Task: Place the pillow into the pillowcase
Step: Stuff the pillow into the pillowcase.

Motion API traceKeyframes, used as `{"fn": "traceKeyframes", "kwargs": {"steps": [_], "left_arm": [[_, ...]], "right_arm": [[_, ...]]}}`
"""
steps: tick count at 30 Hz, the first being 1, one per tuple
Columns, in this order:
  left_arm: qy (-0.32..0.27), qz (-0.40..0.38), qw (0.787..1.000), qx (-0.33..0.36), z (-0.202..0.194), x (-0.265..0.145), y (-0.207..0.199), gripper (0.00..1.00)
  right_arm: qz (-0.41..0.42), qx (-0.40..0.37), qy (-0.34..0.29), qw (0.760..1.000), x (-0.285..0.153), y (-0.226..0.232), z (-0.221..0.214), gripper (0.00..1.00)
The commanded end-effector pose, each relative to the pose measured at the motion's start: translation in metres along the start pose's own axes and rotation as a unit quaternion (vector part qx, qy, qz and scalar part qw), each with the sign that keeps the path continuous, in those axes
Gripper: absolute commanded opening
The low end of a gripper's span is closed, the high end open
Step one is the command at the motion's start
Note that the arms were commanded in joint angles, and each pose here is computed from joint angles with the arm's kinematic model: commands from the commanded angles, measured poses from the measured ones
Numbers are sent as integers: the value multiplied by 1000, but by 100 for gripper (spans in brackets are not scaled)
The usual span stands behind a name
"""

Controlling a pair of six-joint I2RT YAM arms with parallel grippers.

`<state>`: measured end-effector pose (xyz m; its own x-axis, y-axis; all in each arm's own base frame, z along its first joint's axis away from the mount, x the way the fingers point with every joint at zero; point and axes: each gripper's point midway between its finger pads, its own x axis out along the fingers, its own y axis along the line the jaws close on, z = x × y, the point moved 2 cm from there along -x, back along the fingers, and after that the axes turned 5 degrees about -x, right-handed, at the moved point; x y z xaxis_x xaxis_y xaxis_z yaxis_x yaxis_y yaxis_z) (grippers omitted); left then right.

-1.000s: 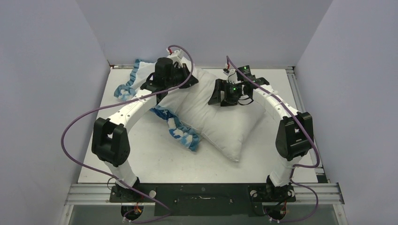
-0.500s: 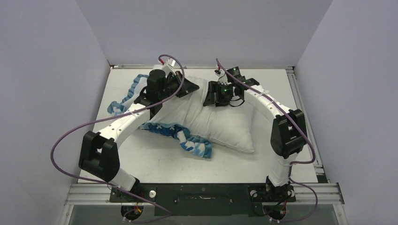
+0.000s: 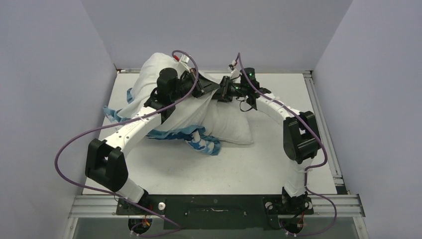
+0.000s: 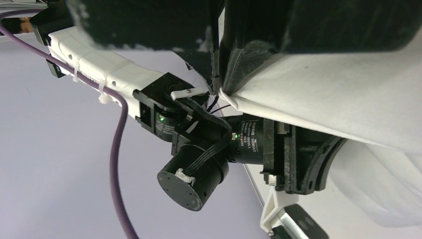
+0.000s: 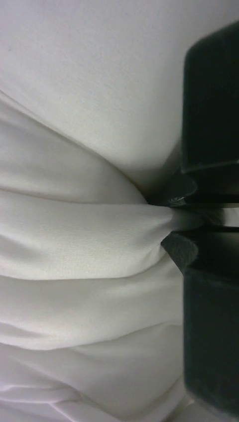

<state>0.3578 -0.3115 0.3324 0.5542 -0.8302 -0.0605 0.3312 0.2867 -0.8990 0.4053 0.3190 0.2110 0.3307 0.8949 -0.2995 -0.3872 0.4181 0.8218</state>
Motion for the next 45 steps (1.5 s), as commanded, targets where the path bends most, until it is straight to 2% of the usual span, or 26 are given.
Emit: {"fn": "traceKeyframes", "kwargs": {"steps": [1, 4, 7, 11, 15, 17, 20, 22, 25, 30, 33, 39, 45], "left_arm": [[70, -19, 997, -14, -30, -12, -7, 0], [64, 19, 997, -34, -25, -18, 22, 0], [55, 51, 996, -56, -20, -23, 49, 0], [41, 102, 991, -76, -8, -25, 83, 0], [46, 172, 982, -69, 6, -24, 118, 0], [55, 209, 976, -38, 17, -21, 123, 0], [79, 300, 951, 16, 25, -31, 137, 0], [77, 332, 939, 54, 33, -38, 139, 0], [71, 347, 933, 68, 38, -45, 142, 0], [82, 334, 937, 61, 33, -41, 141, 0], [84, 327, 940, 54, 29, -36, 142, 0], [71, 298, 950, 62, 41, -8, 130, 0], [94, 249, 960, 87, 31, 49, 101, 0]], "right_arm": [[3, -55, -5, 998, -33, 39, 2, 5], [-66, -58, 17, 996, -54, 21, -11, 7], [-92, -83, 26, 992, -65, 28, -14, 12], [-120, -135, 33, 983, -68, 45, -9, 29], [-135, -190, 34, 972, -66, 61, 3, 54], [-165, -211, 31, 963, -69, 58, 9, 64], [-242, -255, 21, 936, -80, 54, 16, 82], [-280, -270, 15, 921, -85, 45, 17, 90], [-351, -253, 16, 901, -95, 6, 18, 100], [-379, -153, 7, 913, -113, -71, 36, 100], [-361, -122, 40, 924, -106, -89, 31, 99], [-233, -47, 133, 962, -91, -67, -40, 92], [-136, 37, 182, 973, -114, -25, -101, 92]]}}
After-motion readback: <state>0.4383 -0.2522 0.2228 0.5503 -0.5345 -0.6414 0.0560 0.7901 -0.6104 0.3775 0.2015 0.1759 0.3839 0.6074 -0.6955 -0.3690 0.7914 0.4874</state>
